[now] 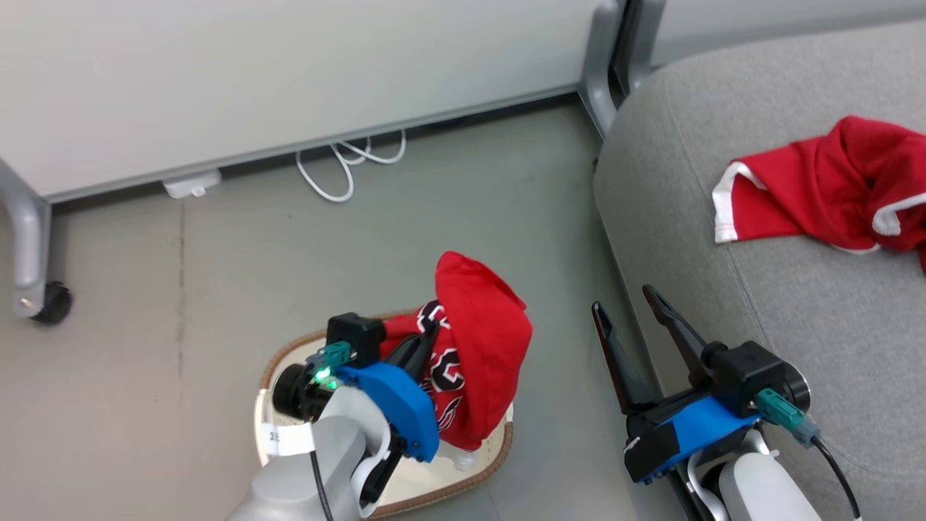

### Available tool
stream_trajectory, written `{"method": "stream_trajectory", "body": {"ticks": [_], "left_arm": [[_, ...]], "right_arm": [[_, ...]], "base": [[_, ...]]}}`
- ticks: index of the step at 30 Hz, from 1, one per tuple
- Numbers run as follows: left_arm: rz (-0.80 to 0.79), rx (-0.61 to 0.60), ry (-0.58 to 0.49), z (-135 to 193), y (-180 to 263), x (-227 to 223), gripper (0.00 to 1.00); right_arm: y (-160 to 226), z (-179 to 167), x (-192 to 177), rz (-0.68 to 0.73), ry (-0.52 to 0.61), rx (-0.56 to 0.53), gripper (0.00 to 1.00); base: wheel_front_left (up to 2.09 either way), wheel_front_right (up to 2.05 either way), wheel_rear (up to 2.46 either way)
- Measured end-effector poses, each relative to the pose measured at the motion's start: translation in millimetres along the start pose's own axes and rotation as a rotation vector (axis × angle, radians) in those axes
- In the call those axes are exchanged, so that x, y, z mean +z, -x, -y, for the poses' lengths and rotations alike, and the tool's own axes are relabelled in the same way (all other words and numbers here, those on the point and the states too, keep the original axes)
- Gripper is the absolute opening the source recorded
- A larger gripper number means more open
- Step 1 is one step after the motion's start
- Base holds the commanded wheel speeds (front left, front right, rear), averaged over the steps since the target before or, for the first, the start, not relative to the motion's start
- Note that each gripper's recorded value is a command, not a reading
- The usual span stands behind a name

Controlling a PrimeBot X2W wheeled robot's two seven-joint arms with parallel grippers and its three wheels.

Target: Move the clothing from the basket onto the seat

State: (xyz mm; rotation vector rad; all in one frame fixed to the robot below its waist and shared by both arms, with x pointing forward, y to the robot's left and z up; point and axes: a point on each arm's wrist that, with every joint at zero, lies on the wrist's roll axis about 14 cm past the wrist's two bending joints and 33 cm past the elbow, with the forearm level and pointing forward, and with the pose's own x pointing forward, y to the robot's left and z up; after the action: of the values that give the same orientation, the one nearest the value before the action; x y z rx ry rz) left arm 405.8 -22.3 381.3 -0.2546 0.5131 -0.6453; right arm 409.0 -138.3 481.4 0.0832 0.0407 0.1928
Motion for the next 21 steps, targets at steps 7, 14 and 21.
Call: {"method": "stream_trajectory", "body": {"ticks": [7,14,21], "left_arm": [[0.134,-0.070,-0.130,28.9,11.6,58.4,0.00],[0.246,-0.119,-0.203,55.6,22.9,107.5,0.00],[0.313,-0.152,-0.251,73.9,30.5,138.1,0.00]], "right_arm": [[6.4,-21.8,16.4,0.029,0.013,0.056,1.00],[14.0,-35.7,26.7,0.045,0.024,0.090,1.00],[20.0,-46.0,31.6,0.053,0.021,0.116,1.00]], "base": [[0.00,0.00,0.00],[0.00,0.00,0.00],[0.00,0.00,0.00]]}}
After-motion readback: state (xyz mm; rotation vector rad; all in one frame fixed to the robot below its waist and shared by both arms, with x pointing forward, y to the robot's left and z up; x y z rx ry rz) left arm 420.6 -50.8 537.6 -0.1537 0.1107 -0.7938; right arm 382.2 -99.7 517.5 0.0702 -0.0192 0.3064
